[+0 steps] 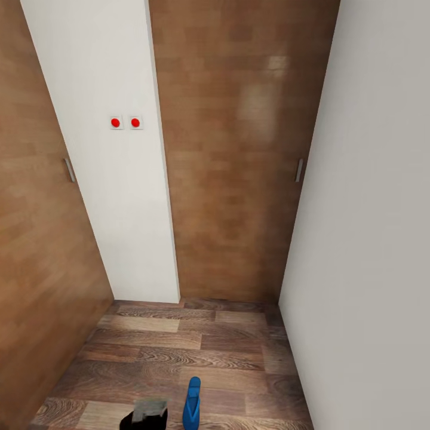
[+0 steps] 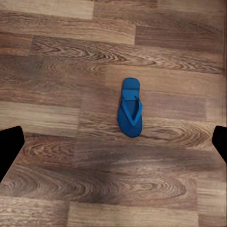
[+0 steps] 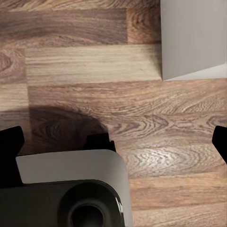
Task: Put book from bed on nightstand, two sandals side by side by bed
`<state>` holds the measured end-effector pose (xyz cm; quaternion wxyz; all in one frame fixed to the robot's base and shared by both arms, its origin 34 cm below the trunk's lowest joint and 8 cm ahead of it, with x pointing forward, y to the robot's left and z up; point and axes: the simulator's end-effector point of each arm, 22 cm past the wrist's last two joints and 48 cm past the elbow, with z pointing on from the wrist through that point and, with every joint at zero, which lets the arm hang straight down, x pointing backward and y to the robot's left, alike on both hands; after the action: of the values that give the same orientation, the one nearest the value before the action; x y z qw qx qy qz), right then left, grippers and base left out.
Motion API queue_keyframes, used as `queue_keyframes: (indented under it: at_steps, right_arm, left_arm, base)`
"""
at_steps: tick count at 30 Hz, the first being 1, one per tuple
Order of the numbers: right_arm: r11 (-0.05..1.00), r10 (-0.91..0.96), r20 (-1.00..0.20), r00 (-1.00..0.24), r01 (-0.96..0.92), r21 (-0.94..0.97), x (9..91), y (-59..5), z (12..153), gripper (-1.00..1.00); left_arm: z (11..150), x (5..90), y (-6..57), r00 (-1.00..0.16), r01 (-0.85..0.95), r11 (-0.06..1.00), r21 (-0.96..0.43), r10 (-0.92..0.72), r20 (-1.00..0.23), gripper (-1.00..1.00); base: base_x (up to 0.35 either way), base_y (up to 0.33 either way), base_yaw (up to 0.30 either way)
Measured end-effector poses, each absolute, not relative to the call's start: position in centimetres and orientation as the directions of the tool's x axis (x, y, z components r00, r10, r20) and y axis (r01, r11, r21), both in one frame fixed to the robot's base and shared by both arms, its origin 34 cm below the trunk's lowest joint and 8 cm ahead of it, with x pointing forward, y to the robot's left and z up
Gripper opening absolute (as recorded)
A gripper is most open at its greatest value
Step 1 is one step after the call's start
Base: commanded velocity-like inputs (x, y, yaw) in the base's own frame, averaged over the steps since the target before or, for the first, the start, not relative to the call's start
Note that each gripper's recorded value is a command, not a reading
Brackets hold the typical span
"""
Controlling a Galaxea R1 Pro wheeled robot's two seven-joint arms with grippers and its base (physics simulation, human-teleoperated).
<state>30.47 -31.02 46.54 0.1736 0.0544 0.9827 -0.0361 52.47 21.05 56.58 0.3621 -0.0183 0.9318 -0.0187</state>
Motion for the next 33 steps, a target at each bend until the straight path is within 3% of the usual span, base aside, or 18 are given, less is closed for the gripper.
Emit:
queue_keyframes:
  at_steps: [9,15,19,22,25,33]
  right_arm:
    - [0.992,0.092,-0.346,-0.934,0.117,-0.051,30.6,-30.9,46.6,1.00]
    - [0.992,0.087,-0.363,-0.928,0.113,-0.049,31.6,-30.7,46.9,1.00]
    - [0.993,0.085,-0.526,-0.846,0.114,-0.024,40.6,-29.7,51.3,1.00]
    - [0.993,0.090,-0.566,-0.819,0.116,-0.011,43.9,-29.1,53.5,1.00]
    - [0.993,0.089,-0.673,-0.735,0.115,0.006,52.9,-28.9,58.9,1.00]
    - [0.991,0.097,-0.796,-0.597,0.128,0.025,63.5,-28.2,66.7,1.00]
  left_arm:
    - [63.8,63.6,14.7,-0.708,-0.002,0.994,-0.110,-0.079,-0.702,1.00]
    - [65.8,66.2,15.5,-0.682,-0.028,0.996,-0.082,-0.079,-0.727,1.00]
    - [66.1,66.5,15.8,-0.679,-0.038,0.997,-0.072,-0.078,-0.730,1.00]
    - [65.8,66.3,15.8,-0.683,-0.037,0.997,-0.070,-0.077,-0.727,1.00]
    - [64.5,65.3,15.6,-0.708,-0.034,0.997,-0.067,-0.071,-0.703,1.00]
    - [63.6,64.5,15.5,-0.726,-0.031,0.997,-0.065,-0.068,-0.684,1.00]
  base:
    - [0.000,0.000,0.000]
    - [0.000,0.000,0.000]
    - [0.000,0.000,0.000]
    - [0.000,0.000,0.000]
    - [0.000,0.000,0.000]
    - [0.000,0.000,0.000]
